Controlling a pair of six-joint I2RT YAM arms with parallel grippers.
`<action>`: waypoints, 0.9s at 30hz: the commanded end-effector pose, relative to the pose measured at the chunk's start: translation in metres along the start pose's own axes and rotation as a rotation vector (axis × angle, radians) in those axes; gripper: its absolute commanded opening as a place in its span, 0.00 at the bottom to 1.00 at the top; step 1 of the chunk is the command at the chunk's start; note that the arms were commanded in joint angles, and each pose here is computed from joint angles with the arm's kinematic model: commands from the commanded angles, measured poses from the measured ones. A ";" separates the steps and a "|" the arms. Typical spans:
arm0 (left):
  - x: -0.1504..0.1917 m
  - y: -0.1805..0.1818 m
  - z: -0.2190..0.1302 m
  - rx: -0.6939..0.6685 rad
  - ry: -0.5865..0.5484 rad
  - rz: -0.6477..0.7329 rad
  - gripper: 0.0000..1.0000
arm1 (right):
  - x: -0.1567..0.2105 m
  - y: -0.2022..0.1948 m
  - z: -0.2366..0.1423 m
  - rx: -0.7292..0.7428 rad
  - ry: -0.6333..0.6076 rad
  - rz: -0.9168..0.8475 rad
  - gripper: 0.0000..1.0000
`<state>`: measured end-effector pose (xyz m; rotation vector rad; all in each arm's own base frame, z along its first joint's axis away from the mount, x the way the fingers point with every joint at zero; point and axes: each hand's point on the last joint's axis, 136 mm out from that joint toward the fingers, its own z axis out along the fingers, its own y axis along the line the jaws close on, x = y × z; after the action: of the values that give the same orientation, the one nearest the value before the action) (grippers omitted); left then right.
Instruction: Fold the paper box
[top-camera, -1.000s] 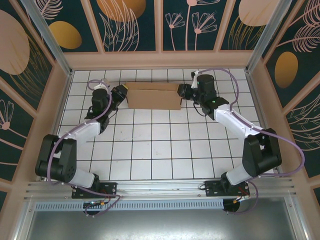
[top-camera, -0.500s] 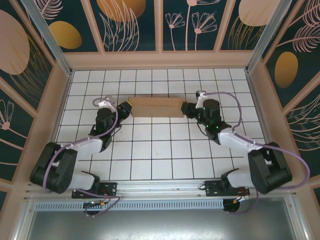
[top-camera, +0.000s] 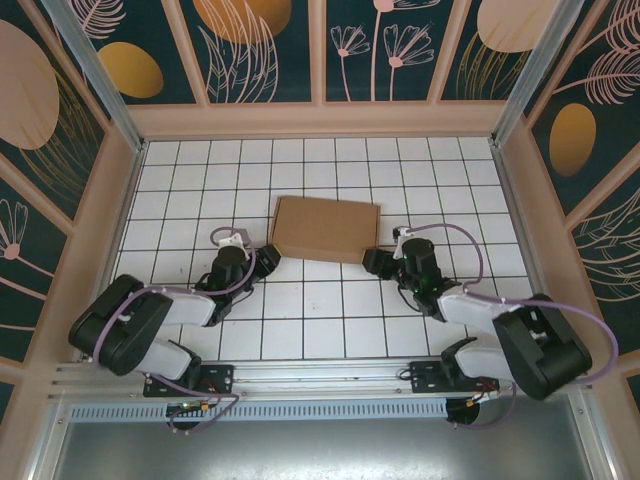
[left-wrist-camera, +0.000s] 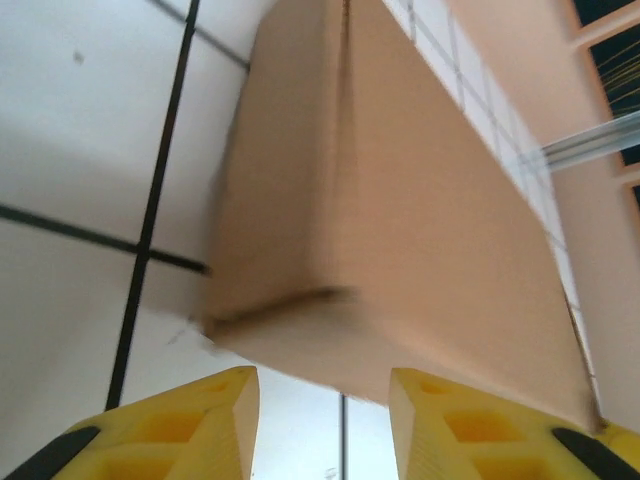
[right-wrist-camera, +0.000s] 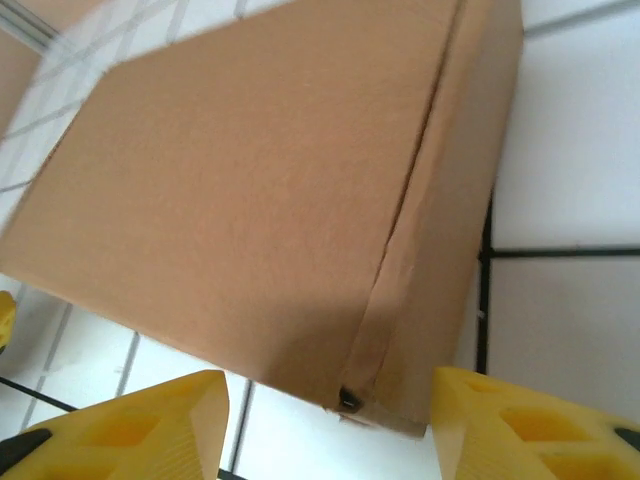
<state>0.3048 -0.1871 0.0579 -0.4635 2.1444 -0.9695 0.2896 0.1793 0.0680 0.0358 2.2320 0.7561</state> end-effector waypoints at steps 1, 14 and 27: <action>-0.004 -0.012 0.012 0.032 -0.004 0.019 0.41 | -0.008 -0.009 0.015 0.035 0.052 0.051 0.56; -0.025 -0.013 0.051 -0.055 -0.037 0.083 0.41 | -0.033 -0.022 0.066 0.069 0.144 0.093 0.48; -0.045 -0.063 0.024 0.058 -0.050 0.216 0.59 | -0.076 -0.006 0.032 0.068 -0.004 0.017 0.63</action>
<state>0.3601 -0.2179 0.0883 -0.2990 2.1164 -0.8913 0.3659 0.1833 0.0689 0.1056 2.3330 0.7384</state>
